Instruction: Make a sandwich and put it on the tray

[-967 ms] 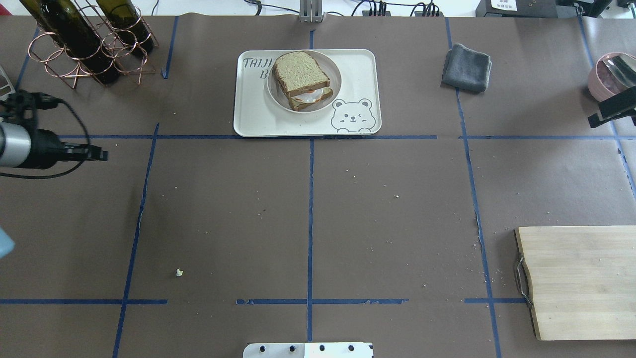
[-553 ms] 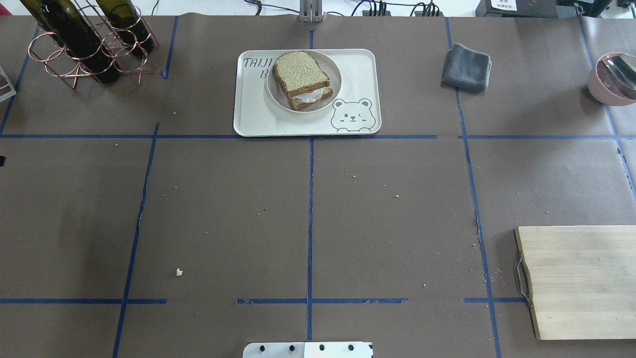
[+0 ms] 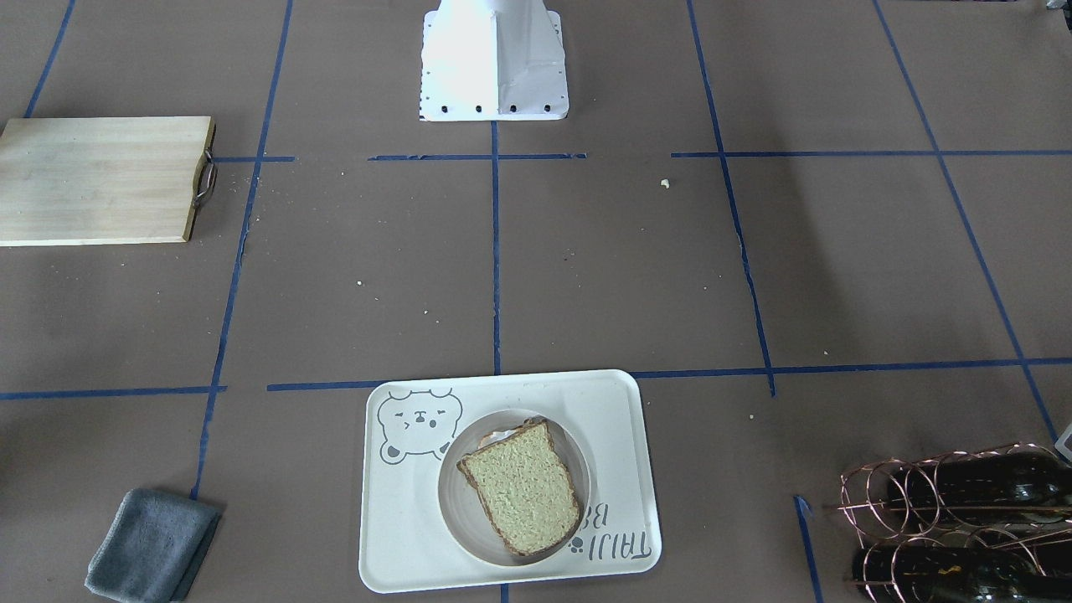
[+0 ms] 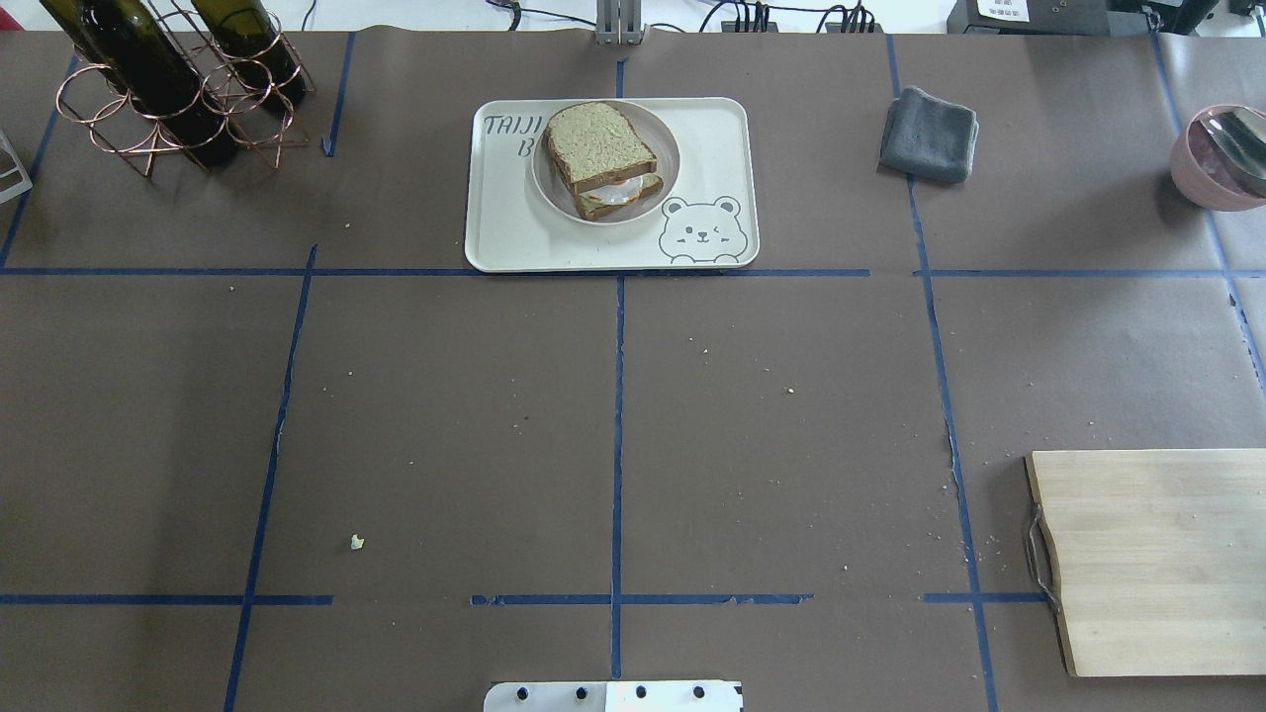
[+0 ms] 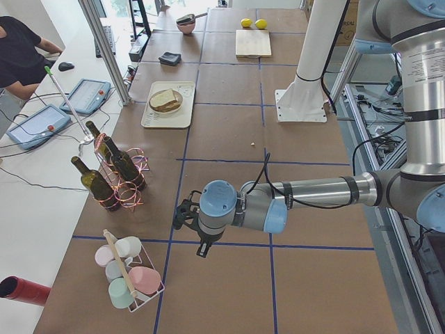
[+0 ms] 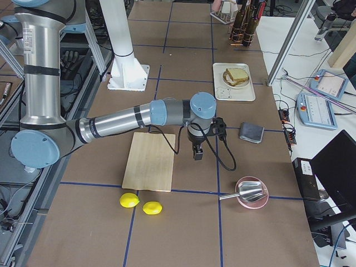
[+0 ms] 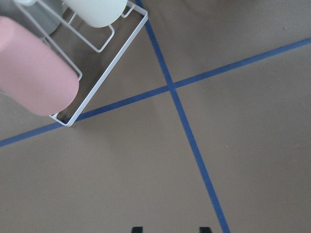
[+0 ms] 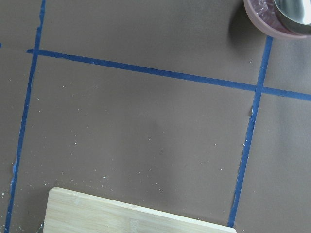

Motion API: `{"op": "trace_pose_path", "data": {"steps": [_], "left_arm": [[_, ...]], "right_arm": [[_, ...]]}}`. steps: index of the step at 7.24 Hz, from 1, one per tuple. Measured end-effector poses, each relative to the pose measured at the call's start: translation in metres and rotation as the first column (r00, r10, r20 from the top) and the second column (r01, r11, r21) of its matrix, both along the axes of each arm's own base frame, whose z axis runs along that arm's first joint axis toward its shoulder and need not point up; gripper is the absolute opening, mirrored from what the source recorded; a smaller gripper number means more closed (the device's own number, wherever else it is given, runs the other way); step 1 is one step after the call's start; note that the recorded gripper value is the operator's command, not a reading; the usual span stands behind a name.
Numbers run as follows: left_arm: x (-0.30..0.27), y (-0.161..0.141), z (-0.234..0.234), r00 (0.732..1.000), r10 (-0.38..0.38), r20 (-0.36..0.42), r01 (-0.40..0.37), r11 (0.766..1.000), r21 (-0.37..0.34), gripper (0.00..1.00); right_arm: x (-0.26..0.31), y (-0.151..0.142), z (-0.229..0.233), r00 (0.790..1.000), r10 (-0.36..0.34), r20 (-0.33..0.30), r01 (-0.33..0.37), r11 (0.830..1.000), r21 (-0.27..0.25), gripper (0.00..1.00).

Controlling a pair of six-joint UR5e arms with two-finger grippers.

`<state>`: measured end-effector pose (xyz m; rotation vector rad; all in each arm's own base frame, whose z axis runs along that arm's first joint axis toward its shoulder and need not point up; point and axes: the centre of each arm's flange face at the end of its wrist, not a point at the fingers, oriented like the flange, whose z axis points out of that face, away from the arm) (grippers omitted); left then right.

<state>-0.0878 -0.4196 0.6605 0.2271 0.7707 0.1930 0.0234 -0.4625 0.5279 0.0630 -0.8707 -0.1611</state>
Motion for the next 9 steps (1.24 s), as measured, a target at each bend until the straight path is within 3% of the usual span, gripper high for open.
{"op": "trace_pose_path", "data": {"steps": [3,5,9], "left_arm": [[-0.005,0.007,-0.005,1.000,-0.001,-0.006,0.000,0.999,-0.050,1.00],[-0.005,0.008,-0.006,1.000,0.000,-0.006,0.000,0.999,-0.046,1.00],[-0.006,0.005,-0.014,1.000,0.001,-0.005,-0.001,1.000,-0.029,1.00]], "right_arm": [[-0.007,-0.009,-0.024,0.998,0.056,-0.025,-0.056,0.998,-0.022,1.00],[-0.010,-0.007,-0.028,0.996,0.054,-0.074,-0.054,0.999,-0.003,1.00],[-0.014,-0.004,-0.027,0.996,0.044,-0.079,-0.044,0.999,0.004,1.00]]}}
